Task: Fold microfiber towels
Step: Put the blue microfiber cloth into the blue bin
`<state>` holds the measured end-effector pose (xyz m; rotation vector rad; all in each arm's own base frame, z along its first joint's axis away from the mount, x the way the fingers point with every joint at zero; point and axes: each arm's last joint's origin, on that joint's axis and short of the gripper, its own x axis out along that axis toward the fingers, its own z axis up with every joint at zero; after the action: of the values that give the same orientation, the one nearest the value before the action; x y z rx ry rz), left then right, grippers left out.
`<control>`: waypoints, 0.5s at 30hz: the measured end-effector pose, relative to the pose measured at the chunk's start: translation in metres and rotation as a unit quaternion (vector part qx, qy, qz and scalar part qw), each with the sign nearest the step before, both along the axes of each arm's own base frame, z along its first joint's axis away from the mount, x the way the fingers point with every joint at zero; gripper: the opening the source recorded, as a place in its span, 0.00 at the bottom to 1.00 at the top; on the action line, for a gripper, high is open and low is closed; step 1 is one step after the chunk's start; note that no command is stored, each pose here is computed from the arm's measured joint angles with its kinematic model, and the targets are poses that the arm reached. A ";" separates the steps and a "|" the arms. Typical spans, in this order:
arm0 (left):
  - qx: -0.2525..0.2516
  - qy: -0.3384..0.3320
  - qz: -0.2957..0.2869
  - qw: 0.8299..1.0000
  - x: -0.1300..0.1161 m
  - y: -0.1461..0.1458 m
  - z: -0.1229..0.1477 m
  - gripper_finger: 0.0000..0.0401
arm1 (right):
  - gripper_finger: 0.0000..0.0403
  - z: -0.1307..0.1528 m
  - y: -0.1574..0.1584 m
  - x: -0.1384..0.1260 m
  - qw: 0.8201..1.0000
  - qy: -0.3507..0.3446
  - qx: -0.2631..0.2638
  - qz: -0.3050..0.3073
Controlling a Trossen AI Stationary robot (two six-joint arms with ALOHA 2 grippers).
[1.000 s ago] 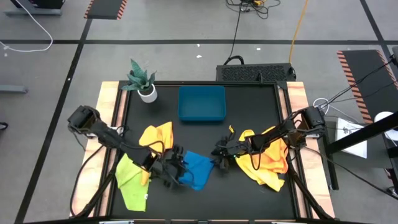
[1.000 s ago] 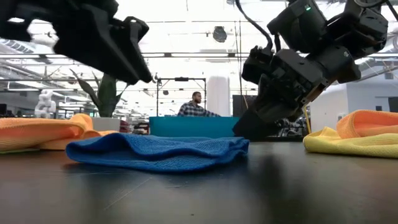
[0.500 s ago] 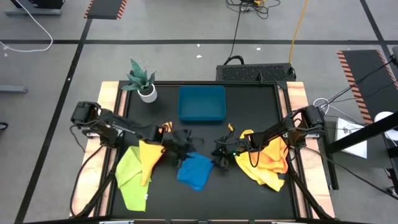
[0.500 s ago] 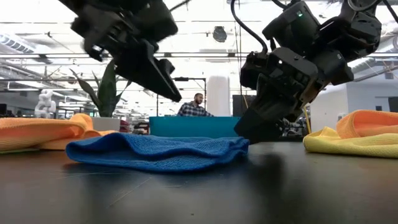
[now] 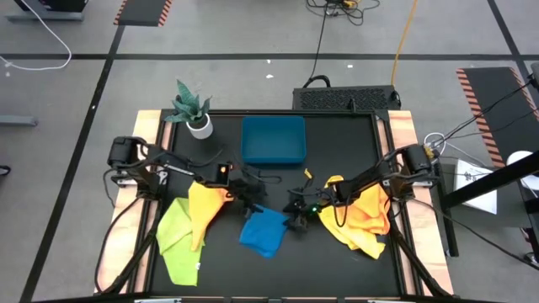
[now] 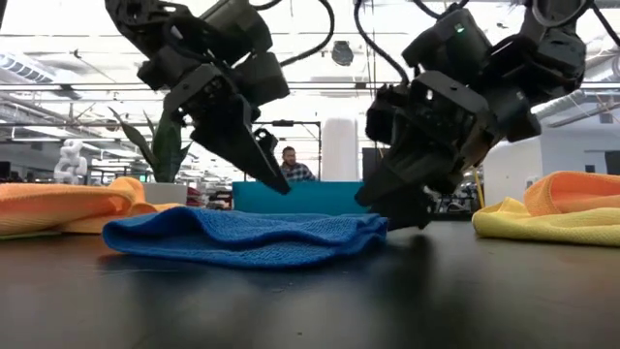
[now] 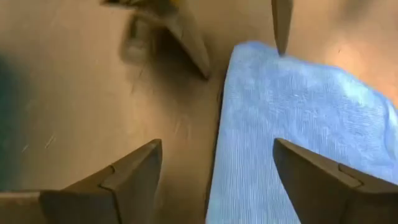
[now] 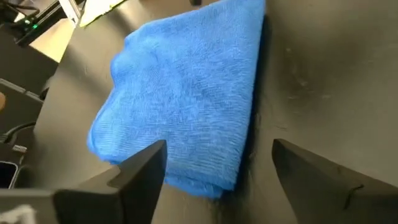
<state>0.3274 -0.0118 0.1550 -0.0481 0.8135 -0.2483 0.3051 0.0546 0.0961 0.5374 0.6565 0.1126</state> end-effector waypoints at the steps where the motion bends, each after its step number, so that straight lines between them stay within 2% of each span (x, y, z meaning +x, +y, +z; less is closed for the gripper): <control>1: -0.001 0.008 0.000 1.000 0.000 0.000 -0.003 0.78 | 0.75 -0.002 0.000 0.003 1.000 0.003 0.002 -0.001; 7: -0.023 0.052 0.001 0.998 0.000 0.002 -0.021 0.79 | 0.79 -0.010 0.002 0.015 1.000 0.008 0.012 0.005; 15: -0.052 0.089 0.000 0.995 0.000 0.006 -0.036 0.78 | 0.68 -0.014 0.003 0.012 0.999 0.033 0.018 0.017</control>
<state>0.3275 -0.0061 0.1190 -0.1708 0.9781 -0.2885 0.3166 0.0572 0.0816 0.5662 0.7304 0.1396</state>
